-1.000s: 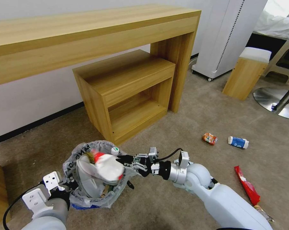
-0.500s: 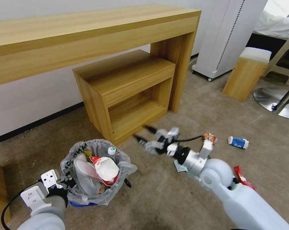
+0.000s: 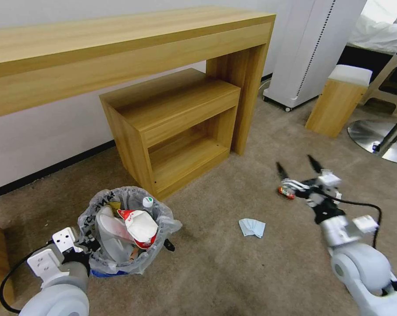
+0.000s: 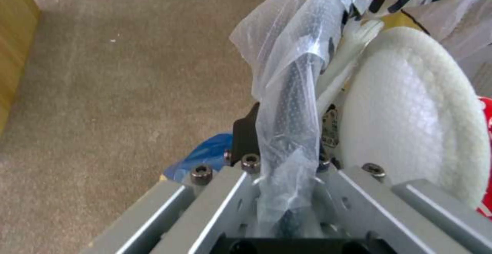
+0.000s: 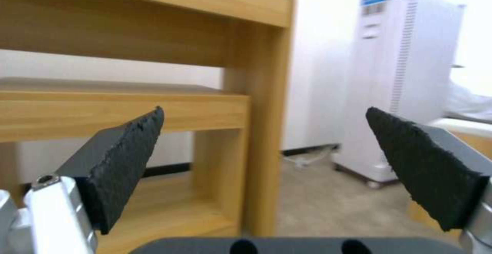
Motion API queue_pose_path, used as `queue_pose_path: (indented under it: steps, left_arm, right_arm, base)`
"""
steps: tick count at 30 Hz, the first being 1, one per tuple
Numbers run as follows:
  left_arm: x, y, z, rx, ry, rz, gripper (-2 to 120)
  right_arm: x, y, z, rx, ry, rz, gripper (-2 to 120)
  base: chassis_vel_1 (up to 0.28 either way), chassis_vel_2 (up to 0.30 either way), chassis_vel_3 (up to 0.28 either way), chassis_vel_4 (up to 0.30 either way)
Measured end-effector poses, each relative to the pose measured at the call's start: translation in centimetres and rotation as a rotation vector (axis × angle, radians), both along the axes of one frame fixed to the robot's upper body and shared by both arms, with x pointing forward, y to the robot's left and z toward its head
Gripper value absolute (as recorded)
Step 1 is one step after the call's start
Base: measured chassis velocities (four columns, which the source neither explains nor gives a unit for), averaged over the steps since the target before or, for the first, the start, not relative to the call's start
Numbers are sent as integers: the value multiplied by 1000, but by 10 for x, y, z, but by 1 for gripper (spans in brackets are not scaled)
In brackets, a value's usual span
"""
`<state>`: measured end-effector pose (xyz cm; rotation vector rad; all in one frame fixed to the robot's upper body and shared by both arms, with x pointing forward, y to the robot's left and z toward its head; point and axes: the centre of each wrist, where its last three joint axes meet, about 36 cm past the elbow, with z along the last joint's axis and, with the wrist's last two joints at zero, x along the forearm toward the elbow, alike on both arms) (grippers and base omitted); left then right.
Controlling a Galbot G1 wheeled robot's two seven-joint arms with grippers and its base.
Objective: Pick up the trash bin and place the garbage on the floor into it.
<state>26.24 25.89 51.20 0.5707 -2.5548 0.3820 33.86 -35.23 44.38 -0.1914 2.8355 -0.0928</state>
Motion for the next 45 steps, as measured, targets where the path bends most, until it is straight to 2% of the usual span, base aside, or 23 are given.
queue_pose_path:
  steps: [5,7,12,19,27,38,45]
  left_arm:
    - [2,3,2,8,-11,4,0]
    - [4,4,3,9,-18,4,0]
    - [4,2,0,2,-14,-3,0]
    - [3,1,-3,3,-14,-9,0]
    - [-2,1,-2,4,-16,-8,0]
    - [-3,0,-2,6,-14,-11,0]
    - [-3,1,-1,13,-15,-19,0]
  right_arm:
    - [-16,-10,-4,-11,-7,-88,100]
    - [-25,-20,-16,-23,-8,-138,100]
    - [-35,-21,-33,5,6,-174,100]
    - [-34,-16,-30,19,-16,-169,100]
    - [-34,2,-15,77,-22,-167,100]
    - [-31,2,-20,75,-35,-174,100]
    - [-33,11,-20,99,-32,-165,100]
  base:
    - [0,0,0,0]
    - [0,0,0,0]
    - [0,0,0,0]
    - [0,0,0,0]
    - [0,0,0,0]
    - [-39,-45,-43,-34]
    - [-84,-83,-87,-94]
